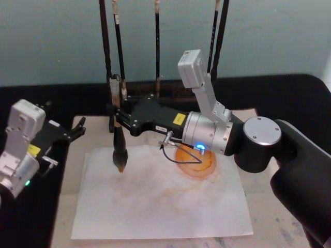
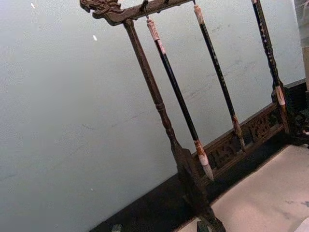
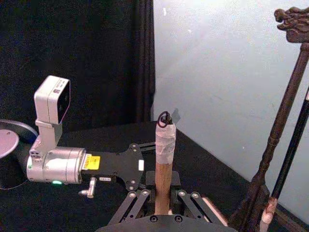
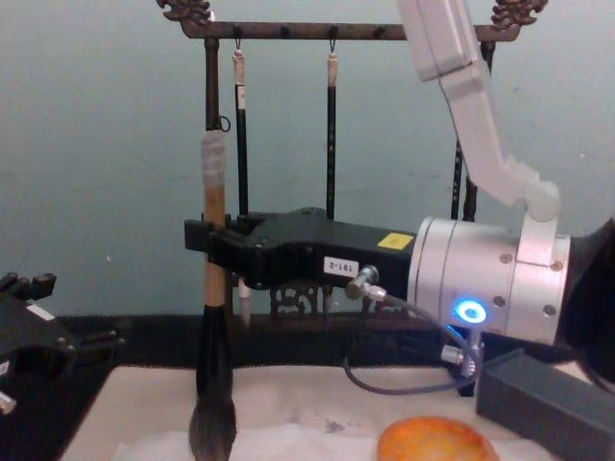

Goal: Pick up the brush from the inkstone, write on the paper, then place the brush back to its original position.

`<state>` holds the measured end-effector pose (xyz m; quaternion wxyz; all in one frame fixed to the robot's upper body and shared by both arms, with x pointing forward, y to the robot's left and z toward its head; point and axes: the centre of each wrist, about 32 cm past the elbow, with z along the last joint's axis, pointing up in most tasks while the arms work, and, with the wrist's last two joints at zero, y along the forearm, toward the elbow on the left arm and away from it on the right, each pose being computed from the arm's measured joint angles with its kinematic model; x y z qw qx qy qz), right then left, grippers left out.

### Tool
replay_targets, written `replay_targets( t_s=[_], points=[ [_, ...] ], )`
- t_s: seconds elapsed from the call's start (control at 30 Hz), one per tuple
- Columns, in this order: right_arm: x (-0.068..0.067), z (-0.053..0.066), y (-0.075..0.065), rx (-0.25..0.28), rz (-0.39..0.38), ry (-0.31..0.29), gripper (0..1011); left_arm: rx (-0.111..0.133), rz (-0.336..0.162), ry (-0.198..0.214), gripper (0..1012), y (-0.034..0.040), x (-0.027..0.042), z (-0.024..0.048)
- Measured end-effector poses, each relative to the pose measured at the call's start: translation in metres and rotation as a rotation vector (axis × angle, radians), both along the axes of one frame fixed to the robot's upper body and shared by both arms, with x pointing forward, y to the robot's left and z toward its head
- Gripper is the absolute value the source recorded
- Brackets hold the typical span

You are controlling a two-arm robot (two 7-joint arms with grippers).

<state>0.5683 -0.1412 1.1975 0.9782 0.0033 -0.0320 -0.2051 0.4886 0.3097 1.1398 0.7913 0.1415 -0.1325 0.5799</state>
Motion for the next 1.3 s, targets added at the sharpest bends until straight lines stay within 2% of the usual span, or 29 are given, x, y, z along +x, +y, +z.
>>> replay_targets(
  t_s=[0.77,1.3],
  points=[
    [-0.003,-0.008,-0.010,-0.018,-0.011,0.010,176,0.000,0.000,0.000,1010,0.0000,0.0000,0.0000],
    [-0.004,-0.007,-0.023,-0.021,-0.038,0.000,176,0.000,0.000,0.000,1010,0.0000,0.0000,0.0000]
  ],
)
